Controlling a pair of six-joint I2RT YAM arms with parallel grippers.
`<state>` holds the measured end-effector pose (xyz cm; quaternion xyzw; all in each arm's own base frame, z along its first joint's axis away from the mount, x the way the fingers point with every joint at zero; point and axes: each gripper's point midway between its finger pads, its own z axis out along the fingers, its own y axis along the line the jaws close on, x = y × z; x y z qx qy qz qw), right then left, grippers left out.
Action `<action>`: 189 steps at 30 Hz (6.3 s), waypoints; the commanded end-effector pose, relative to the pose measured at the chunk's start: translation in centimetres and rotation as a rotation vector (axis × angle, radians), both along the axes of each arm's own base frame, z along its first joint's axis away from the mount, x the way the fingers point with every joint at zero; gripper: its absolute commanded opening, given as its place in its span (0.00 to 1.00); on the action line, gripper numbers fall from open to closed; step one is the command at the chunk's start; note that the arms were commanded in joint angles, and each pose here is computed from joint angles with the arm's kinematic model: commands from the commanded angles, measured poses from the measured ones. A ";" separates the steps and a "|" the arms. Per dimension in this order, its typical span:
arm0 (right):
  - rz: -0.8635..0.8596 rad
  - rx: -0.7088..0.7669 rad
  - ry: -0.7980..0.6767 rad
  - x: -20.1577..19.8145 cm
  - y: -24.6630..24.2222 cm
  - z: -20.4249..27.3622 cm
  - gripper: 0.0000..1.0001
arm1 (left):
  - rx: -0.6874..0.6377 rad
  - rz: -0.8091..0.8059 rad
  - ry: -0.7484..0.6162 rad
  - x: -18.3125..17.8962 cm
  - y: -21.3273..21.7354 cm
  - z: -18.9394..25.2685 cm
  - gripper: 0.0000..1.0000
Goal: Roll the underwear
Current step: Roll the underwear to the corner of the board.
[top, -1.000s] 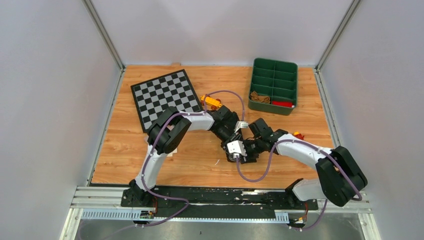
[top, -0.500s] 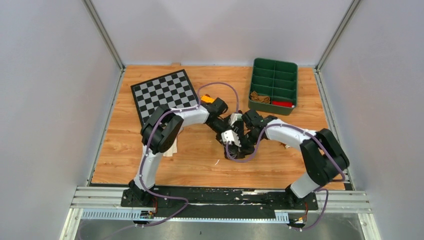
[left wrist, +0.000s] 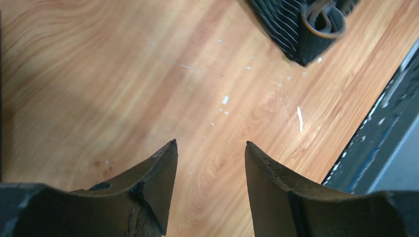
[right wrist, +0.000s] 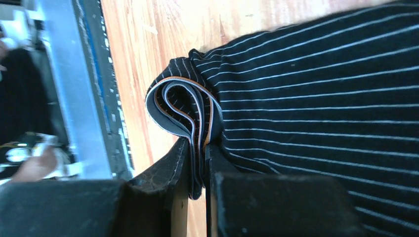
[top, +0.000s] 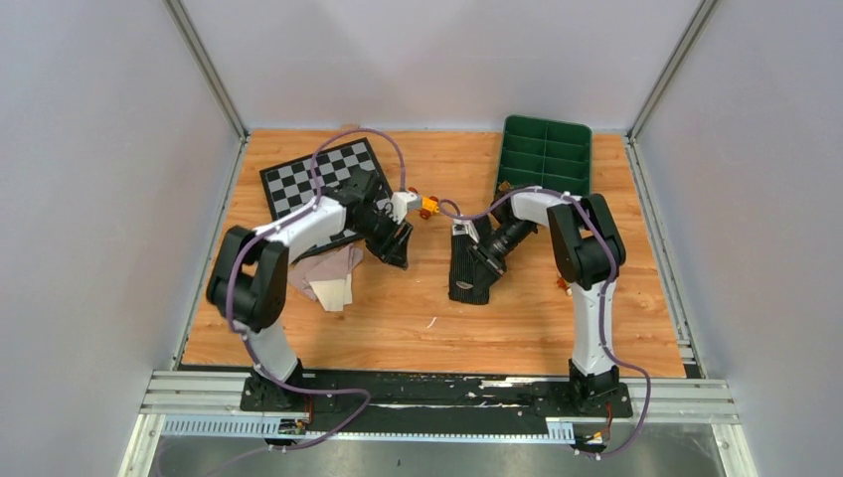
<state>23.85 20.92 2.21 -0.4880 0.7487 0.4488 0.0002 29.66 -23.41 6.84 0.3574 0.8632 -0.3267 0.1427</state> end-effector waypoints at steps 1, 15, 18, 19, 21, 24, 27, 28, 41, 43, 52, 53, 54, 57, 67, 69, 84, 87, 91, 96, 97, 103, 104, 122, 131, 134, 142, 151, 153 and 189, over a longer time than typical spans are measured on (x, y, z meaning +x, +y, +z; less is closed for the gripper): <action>-0.033 -0.141 0.162 0.1 -0.9 -1.6 0.00 | 0.018 -0.227 -0.503 -0.4 -2.4 6.0 0.60; -0.084 -0.269 0.244 -0.1 -2.0 -5.7 0.00 | -0.139 -0.874 -0.845 -8.2 -13.2 4.7 0.56; -0.092 -0.263 0.255 0.0 -1.8 -5.6 0.00 | -0.146 -0.932 -0.848 -8.5 -14.0 3.8 0.54; -0.094 -0.263 0.258 0.0 -1.9 -5.7 0.00 | -0.143 -0.952 -0.845 -8.6 -14.1 3.4 0.54; -0.092 -0.263 0.258 -0.1 -1.8 -5.7 0.00 | -0.135 -0.975 -0.837 -8.8 -14.2 2.6 0.54; -0.091 -0.263 0.260 -0.1 -1.9 -5.7 0.00 | -0.122 -0.995 -0.833 -9.0 -14.4 1.3 0.52; -0.090 -0.263 0.261 -0.1 -1.9 -5.7 0.00 | -0.126 -0.992 -0.829 -9.2 -14.7 0.8 0.48; -0.090 -0.264 0.264 -0.1 -1.9 -5.7 0.00 | -0.133 -0.988 -0.828 -9.3 -14.9 0.9 0.47; -0.091 -0.267 0.271 -0.2 -1.9 -5.8 0.00 | -0.010 -1.015 -0.878 -8.3 -14.6 -2.5 0.48; -0.089 -0.265 0.270 -0.2 -1.9 -5.7 0.00 | 0.026 -1.005 -0.907 -7.6 -14.3 -3.3 0.51; -0.079 -0.258 0.289 -0.4 -1.8 -5.7 0.00 | 0.025 -1.127 -0.878 -9.6 -13.6 -6.1 0.53; -0.077 -0.256 0.290 -0.4 -1.8 -5.6 0.00 | 0.032 -1.142 -0.874 -9.7 -13.5 -6.5 0.52; -0.075 -0.254 0.292 -0.4 -1.8 -5.6 0.00 | 0.048 -1.152 -0.877 -9.6 -13.2 -6.9 0.51; -0.072 -0.247 0.289 -0.6 -1.8 -5.4 0.00 | 0.107 -1.143 -0.885 -8.7 -12.8 -7.5 0.46; -0.076 -0.218 0.243 0.7 -1.2 -3.4 0.07 | 0.127 -1.229 -0.815 -9.9 -11.6 -8.5 0.16; -0.073 -0.203 0.185 1.6 -1.1 -1.6 0.17 | 0.128 -1.232 -0.763 -10.7 -10.8 -8.5 0.10; -0.132 -0.226 -0.198 6.7 -2.8 7.0 0.48 | 0.130 -1.188 -0.276 -13.8 -4.5 -5.2 0.00; -0.186 -0.345 -0.265 7.2 -4.9 6.0 0.47 | 0.122 -1.187 -0.259 -13.5 -4.4 -4.1 0.00; -0.226 -0.426 -0.272 7.1 -6.1 3.8 0.20 | 0.121 -1.170 -0.263 -13.2 -5.0 -3.8 0.00; -0.164 -0.383 -0.184 6.3 -3.8 1.4 0.06 | 0.119 -1.124 -0.288 -12.3 -6.1 -3.4 0.00; -0.147 -0.371 -0.191 6.4 -2.9 1.2 0.06 | 0.121 -1.117 -0.293 -12.1 -6.2 -3.4 0.00; -0.088 -0.328 -0.156 6.8 2.4 -0.4 0.07 | 0.120 -1.090 -0.289 -12.3 -6.2 -3.5 0.00; -0.100 -0.313 -0.138 7.4 3.2 -0.7 0.07 | 0.119 -1.088 -0.290 -12.4 -6.1 -3.6 0.00; -0.224 -0.059 -0.297 14.1 -0.5 9.9 0.24 | -0.001 -0.933 -0.033 -12.6 -7.2 -2.6 0.00; -0.842 0.019 -0.948 22.6 -15.9 29.1 0.43 | -0.148 -0.779 0.201 -11.7 -7.1 -2.8 0.00; -0.897 0.152 -1.106 20.8 -17.0 30.2 0.67 | -0.211 -0.758 0.326 -11.4 -7.3 -2.1 0.00; -0.162 0.128 -0.790 5.2 -7.2 17.2 0.44 | -0.298 -0.709 0.494 -11.1 -7.1 -2.8 0.00; 0.207 0.249 -0.962 -2.0 3.6 10.5 0.52 | -0.292 -0.644 0.524 -10.3 -6.9 -4.9 0.00; 0.263 0.249 -0.943 -2.8 5.1 8.9 0.53 | -0.290 -0.644 0.522 -10.1 -6.9 -5.2 0.00; 0.420 0.157 -0.482 -6.6 8.6 2.3 0.00 | -0.167 -0.503 0.413 -7.1 -6.1 -4.1 0.43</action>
